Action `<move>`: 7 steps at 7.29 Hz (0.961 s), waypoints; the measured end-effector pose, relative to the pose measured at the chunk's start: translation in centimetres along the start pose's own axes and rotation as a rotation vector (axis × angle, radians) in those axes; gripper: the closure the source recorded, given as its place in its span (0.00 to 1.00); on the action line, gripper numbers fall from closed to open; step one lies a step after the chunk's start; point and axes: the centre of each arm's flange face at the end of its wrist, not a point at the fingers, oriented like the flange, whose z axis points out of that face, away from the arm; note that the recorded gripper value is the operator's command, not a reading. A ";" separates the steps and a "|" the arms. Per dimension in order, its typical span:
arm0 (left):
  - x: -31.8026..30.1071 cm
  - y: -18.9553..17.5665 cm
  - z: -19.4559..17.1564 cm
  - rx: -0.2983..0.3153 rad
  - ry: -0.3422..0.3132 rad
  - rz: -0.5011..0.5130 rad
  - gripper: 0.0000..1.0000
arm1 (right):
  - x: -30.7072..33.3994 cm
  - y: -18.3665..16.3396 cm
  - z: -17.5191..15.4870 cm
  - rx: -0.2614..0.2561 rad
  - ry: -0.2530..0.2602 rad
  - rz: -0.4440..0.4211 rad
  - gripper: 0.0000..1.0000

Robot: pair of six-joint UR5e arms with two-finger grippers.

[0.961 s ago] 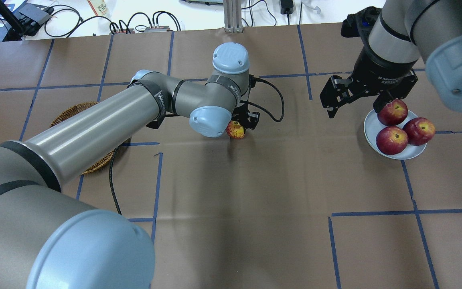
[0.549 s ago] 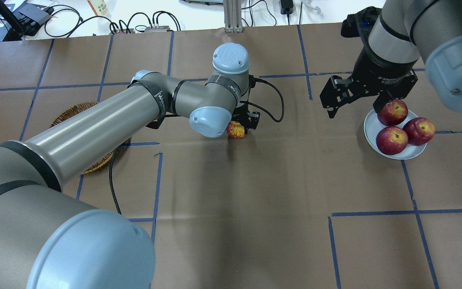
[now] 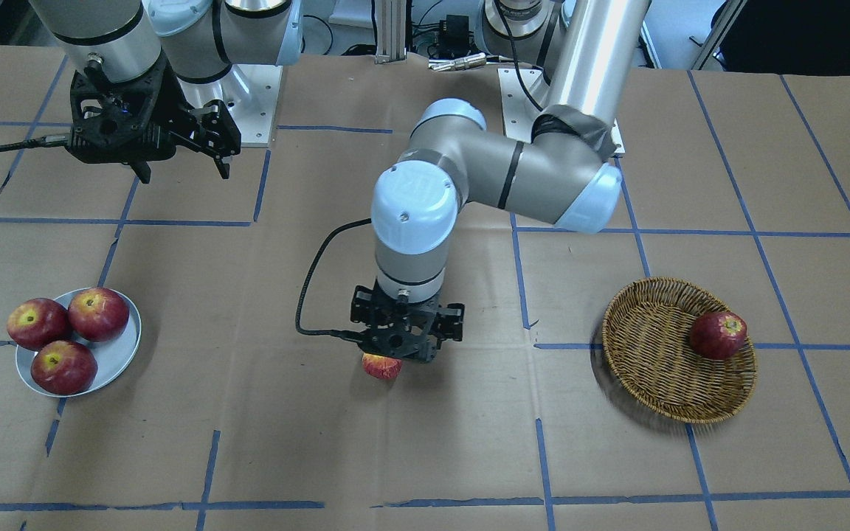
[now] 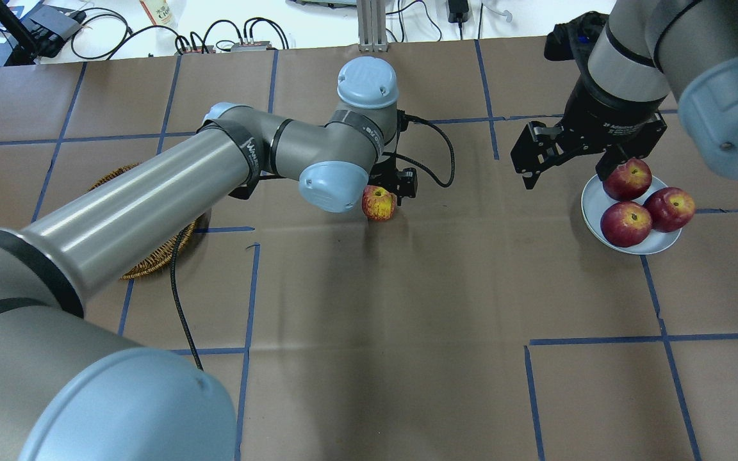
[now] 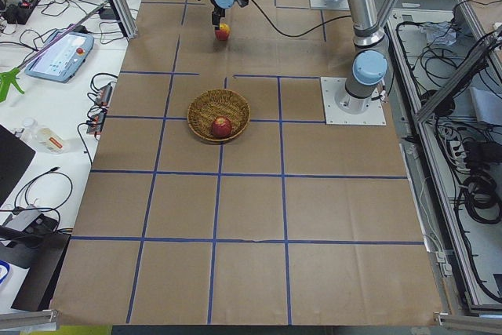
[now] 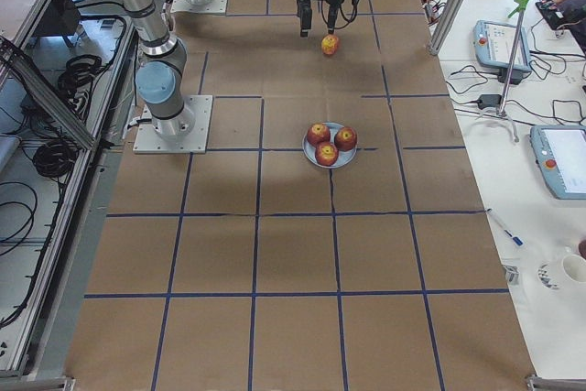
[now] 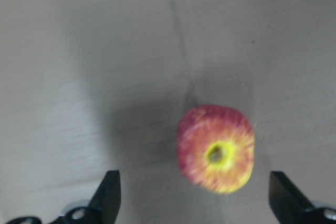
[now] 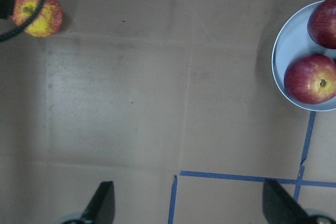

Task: Transfer apple from basket to plate
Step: 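Set the apple on the table center, open and raise the left gripper, then move the right gripper over the apple at the table center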

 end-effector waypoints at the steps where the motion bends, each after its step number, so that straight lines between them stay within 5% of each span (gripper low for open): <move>1: -3.5 0.7 -4.4 0.004 -0.001 -0.023 0.01 | 0.0 0.0 0.0 0.000 0.000 0.000 0.00; 4: -12.9 5.0 -15.4 0.048 -0.007 0.019 0.01 | 0.0 -0.1 -0.2 0.006 0.004 -0.001 0.00; 7: -15.0 9.0 -20.5 0.120 -0.014 -0.004 0.01 | -0.2 -2.3 -1.5 0.040 0.006 0.019 0.00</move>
